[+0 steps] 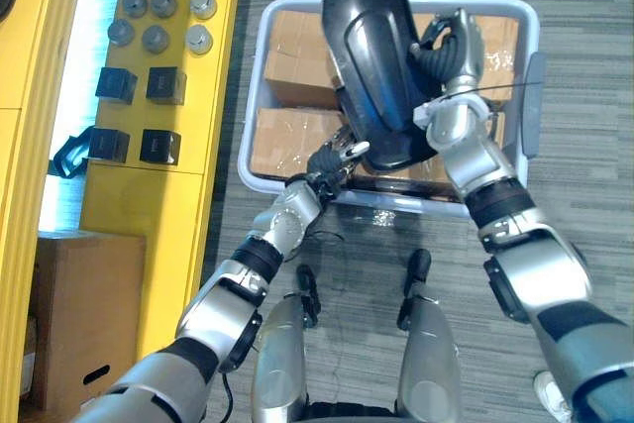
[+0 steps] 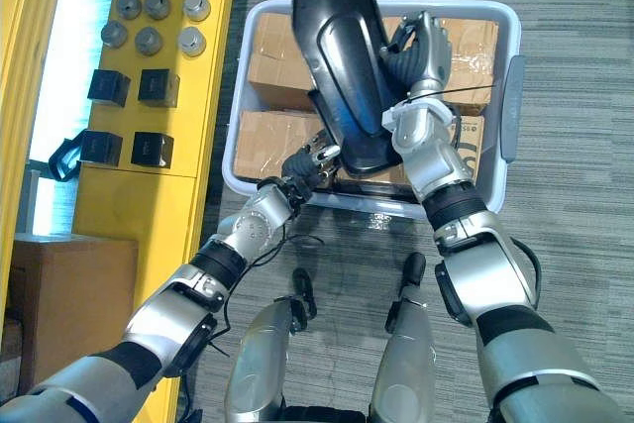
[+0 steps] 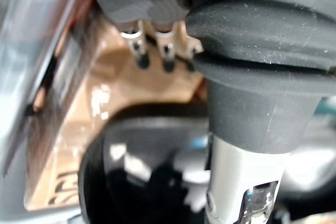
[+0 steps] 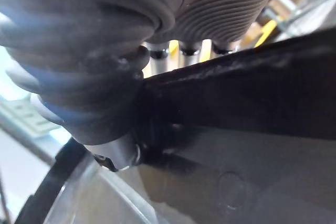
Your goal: Walk over and take plastic housings, then place them on the shelf
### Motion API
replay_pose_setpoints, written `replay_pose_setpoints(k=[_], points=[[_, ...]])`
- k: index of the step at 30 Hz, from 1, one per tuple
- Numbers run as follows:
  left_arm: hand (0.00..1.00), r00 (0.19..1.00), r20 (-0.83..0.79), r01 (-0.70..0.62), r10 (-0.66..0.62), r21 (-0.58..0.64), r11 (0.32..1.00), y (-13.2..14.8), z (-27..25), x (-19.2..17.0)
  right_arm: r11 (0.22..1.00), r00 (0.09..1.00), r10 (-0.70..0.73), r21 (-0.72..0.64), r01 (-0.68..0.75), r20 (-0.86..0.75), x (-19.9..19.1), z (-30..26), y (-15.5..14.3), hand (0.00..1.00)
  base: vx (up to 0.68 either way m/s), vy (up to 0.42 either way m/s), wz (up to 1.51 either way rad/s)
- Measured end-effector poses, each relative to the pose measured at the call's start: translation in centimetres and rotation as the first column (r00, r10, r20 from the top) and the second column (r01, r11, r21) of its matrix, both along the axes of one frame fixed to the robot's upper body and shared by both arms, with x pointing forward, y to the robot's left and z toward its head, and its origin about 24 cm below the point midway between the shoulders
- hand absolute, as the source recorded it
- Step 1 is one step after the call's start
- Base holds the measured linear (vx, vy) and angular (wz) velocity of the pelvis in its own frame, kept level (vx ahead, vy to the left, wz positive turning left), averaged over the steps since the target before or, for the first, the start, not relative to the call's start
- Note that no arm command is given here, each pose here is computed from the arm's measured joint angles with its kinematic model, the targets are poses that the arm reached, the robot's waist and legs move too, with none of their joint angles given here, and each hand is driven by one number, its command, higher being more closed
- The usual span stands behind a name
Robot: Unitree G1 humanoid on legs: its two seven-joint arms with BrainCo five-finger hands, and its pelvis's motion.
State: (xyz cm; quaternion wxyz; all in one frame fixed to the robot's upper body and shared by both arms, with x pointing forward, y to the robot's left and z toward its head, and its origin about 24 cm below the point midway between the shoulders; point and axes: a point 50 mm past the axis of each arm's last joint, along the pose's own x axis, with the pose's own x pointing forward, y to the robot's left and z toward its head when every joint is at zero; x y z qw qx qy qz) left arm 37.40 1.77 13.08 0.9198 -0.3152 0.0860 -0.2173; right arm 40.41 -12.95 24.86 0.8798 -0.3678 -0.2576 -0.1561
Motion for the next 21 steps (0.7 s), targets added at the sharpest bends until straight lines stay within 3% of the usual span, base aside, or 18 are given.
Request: replay_pose_setpoints(k=[5, 6, 11, 17, 21], points=[[0.0, 0.996, 0.005, -0.088, 0.088, -0.017, 0.996, 0.0, 0.3, 0.2, 0.996, 0.996, 0.087, -0.022, -0.088, -0.014, -0.2, -0.7, 2.3, 1.0, 0.0, 0.0, 0.0], [1.0, 0.993, 0.006, -0.115, 0.115, -0.022, 0.993, 0.1, 0.4, 0.2, 0.996, 0.996, 0.092, -0.018, -0.092, -0.017, -0.1, -0.8, 2.4, 1.0, 0.0, 0.0, 0.0], [1.0, 0.969, -0.007, -0.249, 0.249, -0.051, 0.967, 0.5, 0.6, 0.3, 0.994, 0.994, 0.108, 0.037, -0.107, -0.035, -0.2, -1.7, 2.8, 1.0, 0.0, 0.0, 0.0], [1.0, 0.891, -0.033, -0.452, 0.453, -0.158, 0.878, 2.6, 0.1, 0.1, 0.986, 0.99, 0.135, 0.105, -0.131, -0.033, -1.2, -4.2, 3.7, 1.0, 0.01, 0.0, 0.02], [1.0, 0.879, -0.069, -0.473, 0.471, -0.236, 0.849, 3.1, -0.8, -0.6, 0.979, 0.988, 0.154, 0.138, -0.15, -0.02, -1.8, -4.9, 4.6, 1.0, 0.03, -0.002, 0.01]])
